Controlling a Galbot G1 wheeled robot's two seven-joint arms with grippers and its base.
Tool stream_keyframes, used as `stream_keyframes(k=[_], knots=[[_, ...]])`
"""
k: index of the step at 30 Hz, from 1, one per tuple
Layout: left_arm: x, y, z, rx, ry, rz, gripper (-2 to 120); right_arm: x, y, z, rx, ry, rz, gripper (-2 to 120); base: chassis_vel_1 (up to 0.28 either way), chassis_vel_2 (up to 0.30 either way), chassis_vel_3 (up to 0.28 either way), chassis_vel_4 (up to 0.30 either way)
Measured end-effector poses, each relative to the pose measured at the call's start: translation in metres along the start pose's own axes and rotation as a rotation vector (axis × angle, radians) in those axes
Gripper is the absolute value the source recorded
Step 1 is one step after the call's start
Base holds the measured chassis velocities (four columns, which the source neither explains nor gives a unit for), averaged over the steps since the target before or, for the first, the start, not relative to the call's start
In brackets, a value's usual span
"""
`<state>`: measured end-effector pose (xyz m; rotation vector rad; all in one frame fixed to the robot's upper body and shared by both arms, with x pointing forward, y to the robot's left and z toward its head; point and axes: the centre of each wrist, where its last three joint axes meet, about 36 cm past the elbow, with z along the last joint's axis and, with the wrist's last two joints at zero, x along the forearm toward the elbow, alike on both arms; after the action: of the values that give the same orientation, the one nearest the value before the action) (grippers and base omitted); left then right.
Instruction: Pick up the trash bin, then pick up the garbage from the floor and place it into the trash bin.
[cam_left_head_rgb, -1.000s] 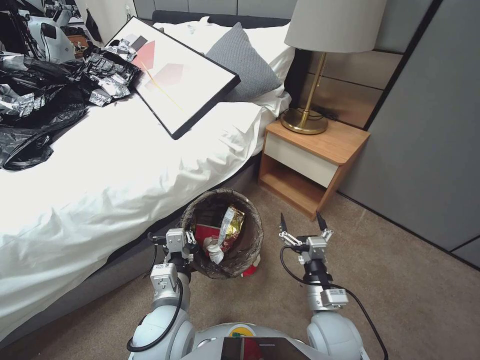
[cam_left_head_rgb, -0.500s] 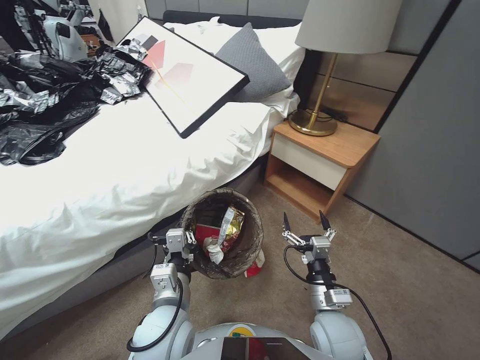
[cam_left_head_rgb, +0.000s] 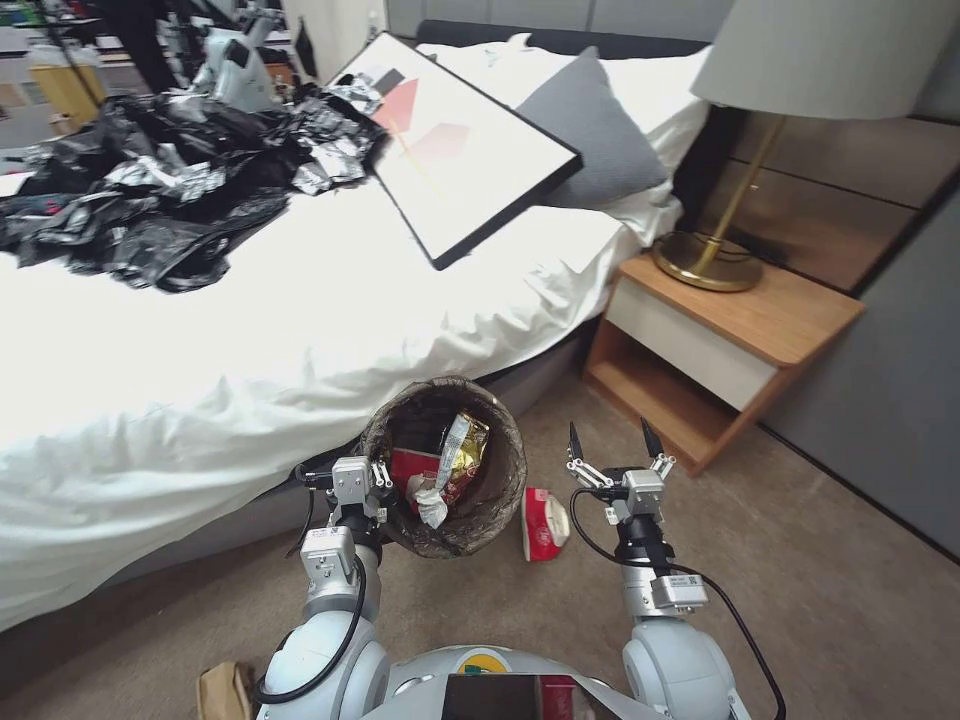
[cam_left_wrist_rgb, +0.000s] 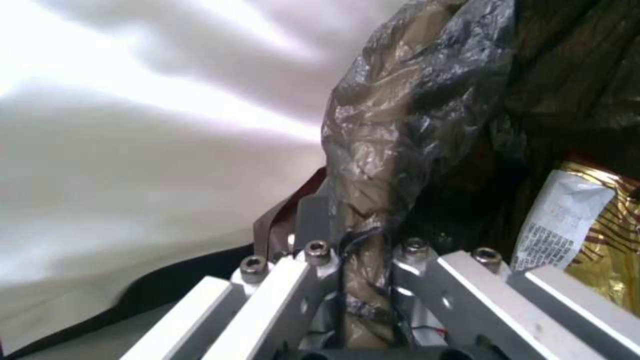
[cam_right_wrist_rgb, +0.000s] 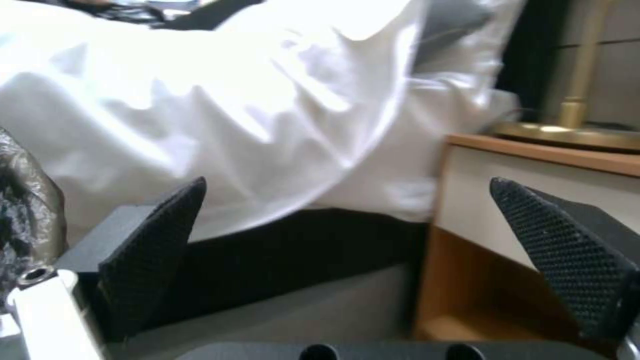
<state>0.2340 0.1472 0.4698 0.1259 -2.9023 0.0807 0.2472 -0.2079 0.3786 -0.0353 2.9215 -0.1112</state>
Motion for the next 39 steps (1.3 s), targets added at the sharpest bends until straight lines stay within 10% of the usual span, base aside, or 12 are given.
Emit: stream_keyframes(k=[16, 24, 39], knots=[[0.000, 0.000, 0.000, 0.001, 0.001, 0.003, 2, -0.014, -0.011, 0.011, -0.033, 0.159, -0.012, 100, 0.041, 0.041, 0.038, 0.041], [0.000, 0.000, 0.000, 0.001, 0.000, 0.002, 2, -0.024, -0.014, 0.076, -0.035, 0.491, -0.079, 100, 0.000, 0.000, 0.000, 0.000], [0.000, 0.000, 0.000, 0.000, 0.000, 0.001, 2, -0.019, -0.011, 0.148, -0.028, 0.749, -0.130, 100, 0.000, 0.000, 0.000, 0.000]])
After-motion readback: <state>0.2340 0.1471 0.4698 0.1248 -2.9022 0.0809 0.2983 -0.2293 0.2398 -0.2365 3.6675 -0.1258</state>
